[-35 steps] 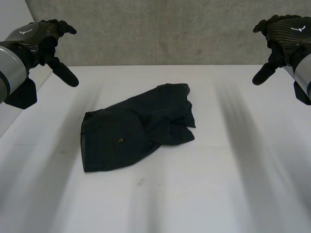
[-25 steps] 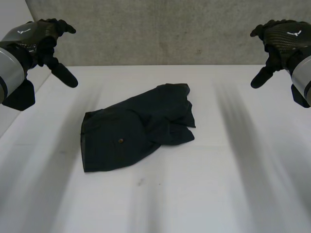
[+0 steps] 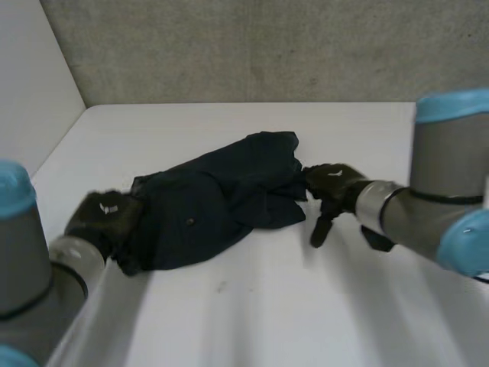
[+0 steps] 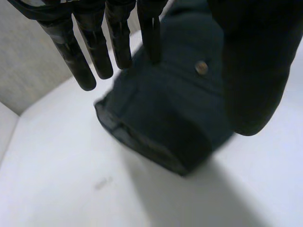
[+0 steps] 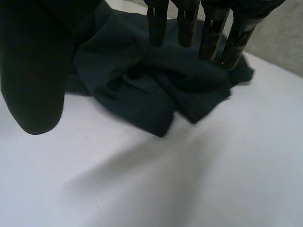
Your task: Fold the shorts.
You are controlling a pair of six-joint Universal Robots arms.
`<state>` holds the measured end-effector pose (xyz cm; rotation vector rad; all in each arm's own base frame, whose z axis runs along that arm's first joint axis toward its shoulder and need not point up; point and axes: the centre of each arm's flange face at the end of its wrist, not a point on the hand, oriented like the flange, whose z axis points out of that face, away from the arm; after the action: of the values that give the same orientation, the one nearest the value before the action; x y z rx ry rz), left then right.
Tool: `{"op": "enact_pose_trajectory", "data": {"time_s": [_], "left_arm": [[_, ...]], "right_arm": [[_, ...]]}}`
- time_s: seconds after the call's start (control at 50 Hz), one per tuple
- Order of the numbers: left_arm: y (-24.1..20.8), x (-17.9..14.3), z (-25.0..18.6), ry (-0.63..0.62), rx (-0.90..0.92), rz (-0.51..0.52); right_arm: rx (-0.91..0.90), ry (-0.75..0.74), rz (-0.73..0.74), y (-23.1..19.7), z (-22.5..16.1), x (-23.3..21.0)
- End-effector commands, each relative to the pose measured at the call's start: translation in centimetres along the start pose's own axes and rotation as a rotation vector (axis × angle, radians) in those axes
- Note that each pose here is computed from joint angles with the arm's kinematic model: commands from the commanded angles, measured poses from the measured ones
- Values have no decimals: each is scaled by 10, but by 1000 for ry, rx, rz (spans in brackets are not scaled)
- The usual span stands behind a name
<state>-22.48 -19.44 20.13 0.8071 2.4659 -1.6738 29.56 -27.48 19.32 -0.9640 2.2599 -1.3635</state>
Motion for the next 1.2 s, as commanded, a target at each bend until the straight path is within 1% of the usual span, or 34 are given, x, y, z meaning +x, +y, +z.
{"op": "enact_pose_trajectory", "data": {"time_s": [0.02,0.14,0.24,0.36,0.42,0.54,0.62,0.68,0.8,0.92,1.02,1.08,1.14,1.2], "left_arm": [[32,11,8,12,-52,6],[44,16,21,17,-73,9],[48,17,32,7,-59,3],[51,18,46,-2,-51,22],[52,17,52,-7,-57,42],[49,14,62,-24,-35,43],[47,14,70,-32,-14,47],[48,15,76,-36,-9,67],[51,10,89,-51,-26,115],[51,3,98,-72,-24,112],[44,-2,105,-93,-1,107],[37,-16,112,-136,17,108],[22,-38,119,-201,55,114],[-8,-68,122,-296,144,119]], "right_arm": [[67,-25,39,20,49,-20],[68,-4,38,31,71,-29],[81,-16,80,36,86,-37],[127,-21,117,36,96,-40],[168,-18,118,32,100,-39],[194,-16,105,29,101,-38],[201,-17,105,22,93,-38],[232,-11,100,7,78,-36],[262,-2,96,-10,54,-34],[269,3,88,-20,34,-35],[224,29,72,-19,18,-26],[196,52,81,-14,13,-17],[176,75,94,-7,6,-6],[156,98,111,-1,-1,5]]}}
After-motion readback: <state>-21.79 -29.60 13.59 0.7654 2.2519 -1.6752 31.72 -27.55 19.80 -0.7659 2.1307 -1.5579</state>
